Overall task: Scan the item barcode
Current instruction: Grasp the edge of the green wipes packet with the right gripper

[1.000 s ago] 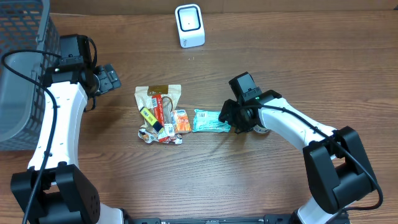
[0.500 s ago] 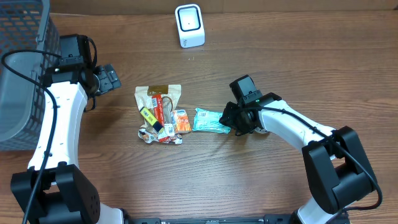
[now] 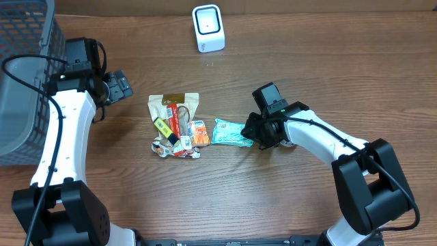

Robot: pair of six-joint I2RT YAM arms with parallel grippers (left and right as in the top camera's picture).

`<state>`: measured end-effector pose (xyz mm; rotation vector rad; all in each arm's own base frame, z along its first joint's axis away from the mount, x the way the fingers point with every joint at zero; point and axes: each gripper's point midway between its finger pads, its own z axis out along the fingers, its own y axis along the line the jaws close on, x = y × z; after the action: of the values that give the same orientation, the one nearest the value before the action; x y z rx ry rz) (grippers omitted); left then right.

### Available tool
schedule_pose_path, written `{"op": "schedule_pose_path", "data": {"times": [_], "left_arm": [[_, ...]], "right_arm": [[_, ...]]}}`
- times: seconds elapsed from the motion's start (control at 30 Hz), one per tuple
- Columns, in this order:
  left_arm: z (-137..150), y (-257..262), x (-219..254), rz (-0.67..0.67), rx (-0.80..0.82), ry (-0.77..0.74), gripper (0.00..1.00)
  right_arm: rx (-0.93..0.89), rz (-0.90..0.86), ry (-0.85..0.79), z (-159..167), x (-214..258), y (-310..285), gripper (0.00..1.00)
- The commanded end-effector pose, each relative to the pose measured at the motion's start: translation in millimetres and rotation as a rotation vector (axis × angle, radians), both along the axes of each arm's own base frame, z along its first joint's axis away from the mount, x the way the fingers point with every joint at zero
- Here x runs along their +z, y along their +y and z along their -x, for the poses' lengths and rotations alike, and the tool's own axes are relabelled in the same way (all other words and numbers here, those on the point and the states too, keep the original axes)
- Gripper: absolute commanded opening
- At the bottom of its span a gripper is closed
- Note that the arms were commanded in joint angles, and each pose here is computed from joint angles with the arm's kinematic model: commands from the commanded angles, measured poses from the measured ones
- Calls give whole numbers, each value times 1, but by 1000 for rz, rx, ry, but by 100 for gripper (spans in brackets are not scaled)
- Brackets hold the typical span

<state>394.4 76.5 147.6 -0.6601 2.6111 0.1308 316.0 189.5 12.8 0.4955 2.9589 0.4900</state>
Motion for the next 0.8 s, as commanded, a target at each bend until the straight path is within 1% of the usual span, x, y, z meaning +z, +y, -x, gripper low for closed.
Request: {"op": "schedule_pose_path", "data": {"times": [0.0, 0.1, 0.2, 0.23, 0.3, 0.33, 0.4, 0.57, 0.77], "left_arm": [[-3, -1, 11, -8, -20, -29, 100], [-3, -1, 11, -8, -20, -29, 100], [-3, -1, 11, -8, -20, -29, 100], [-3, -1, 11, -8, -20, -29, 100], [-3, -1, 11, -8, -19, -29, 100], [-3, -1, 11, -8, -20, -29, 100], [-3, -1, 11, -8, -20, -29, 100], [-3, -1, 11, -8, -20, -29, 100], [-3, -1, 11, -8, -19, -29, 100]], "right_arm": [[0, 5, 14, 7, -2, -4, 38], [0, 5, 13, 6, -2, -4, 30], [0, 5, 13, 6, -2, -4, 24], [1, 5, 13, 7, -2, -4, 20], [2, 2, 15, 7, -1, -3, 6], [2, 2, 15, 7, -1, -3, 4], [7, 0, 13, 6, -1, -3, 4], [127, -93, -28, 0, 17, 12, 4], [266, -180, -184, -14, 70, 28, 4]]}}
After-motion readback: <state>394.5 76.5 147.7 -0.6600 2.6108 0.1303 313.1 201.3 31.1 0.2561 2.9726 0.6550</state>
